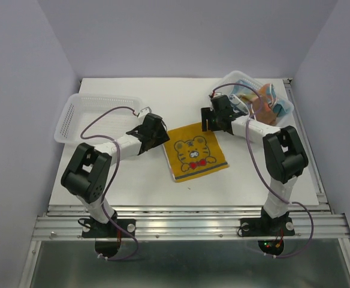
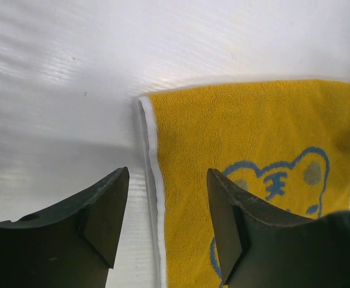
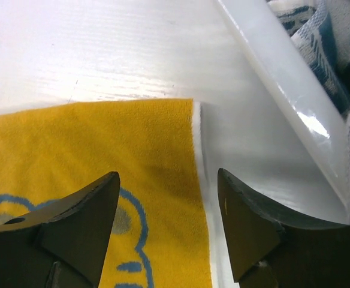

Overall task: Fold and stack the towels
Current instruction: Fold the towel

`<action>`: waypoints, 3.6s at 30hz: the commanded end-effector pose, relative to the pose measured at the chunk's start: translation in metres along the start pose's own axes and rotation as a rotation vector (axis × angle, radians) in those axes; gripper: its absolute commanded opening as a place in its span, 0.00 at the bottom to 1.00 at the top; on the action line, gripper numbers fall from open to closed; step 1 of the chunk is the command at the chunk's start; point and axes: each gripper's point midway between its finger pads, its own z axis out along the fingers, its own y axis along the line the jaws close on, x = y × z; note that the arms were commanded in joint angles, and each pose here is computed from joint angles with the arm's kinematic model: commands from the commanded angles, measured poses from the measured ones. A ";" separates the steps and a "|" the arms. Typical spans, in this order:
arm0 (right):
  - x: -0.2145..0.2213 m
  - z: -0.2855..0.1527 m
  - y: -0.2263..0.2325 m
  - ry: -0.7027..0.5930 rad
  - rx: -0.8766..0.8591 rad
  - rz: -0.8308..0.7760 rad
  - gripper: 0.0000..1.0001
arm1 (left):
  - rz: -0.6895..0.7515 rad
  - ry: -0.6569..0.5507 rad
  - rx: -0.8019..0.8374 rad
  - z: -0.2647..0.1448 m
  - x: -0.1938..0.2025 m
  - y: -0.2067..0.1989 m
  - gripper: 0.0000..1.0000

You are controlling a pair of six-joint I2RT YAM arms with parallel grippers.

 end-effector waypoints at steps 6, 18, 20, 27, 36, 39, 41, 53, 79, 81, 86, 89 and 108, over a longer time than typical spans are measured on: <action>-0.055 0.011 0.003 -0.181 0.030 0.034 0.65 | 0.016 -0.030 0.000 0.017 -0.022 -0.009 0.60; -0.055 0.029 0.008 -0.185 0.014 0.039 0.51 | 0.009 -0.007 -0.015 0.030 -0.024 -0.002 0.25; -0.055 0.030 0.007 -0.185 0.020 0.042 0.47 | 0.012 -0.003 -0.014 0.032 -0.024 -0.002 0.22; -0.053 0.033 0.006 -0.183 0.028 0.048 0.41 | 0.011 0.011 -0.018 0.037 -0.022 0.000 0.16; -0.054 0.031 0.006 -0.187 0.025 0.042 0.19 | 0.015 0.012 0.017 0.031 -0.024 -0.003 0.00; -0.056 0.026 0.009 -0.191 0.011 0.042 0.05 | 0.017 -0.012 0.064 0.023 -0.028 -0.010 0.00; -0.060 0.023 0.008 -0.202 0.017 0.045 0.01 | 0.019 -0.019 0.072 0.020 -0.028 -0.008 0.00; -0.054 0.002 0.006 -0.199 0.004 0.016 0.01 | 0.020 -0.050 0.170 -0.003 -0.027 -0.016 0.00; -0.050 0.036 0.005 -0.117 0.045 0.006 0.40 | 0.011 -0.100 0.121 -0.009 -0.034 -0.015 0.00; -0.048 0.043 0.002 -0.114 0.067 0.003 0.41 | 0.017 -0.087 0.109 -0.004 -0.031 -0.012 0.00; -0.046 0.052 -0.002 -0.107 0.091 0.003 0.47 | 0.020 -0.078 0.100 0.001 -0.029 -0.011 0.00; -0.044 0.056 0.003 -0.104 0.062 -0.002 0.42 | 0.022 -0.081 0.097 0.000 -0.030 -0.010 0.00; -0.018 -0.031 0.002 -0.144 -0.028 0.037 0.01 | 0.024 -0.054 0.321 -0.053 0.004 -0.017 0.00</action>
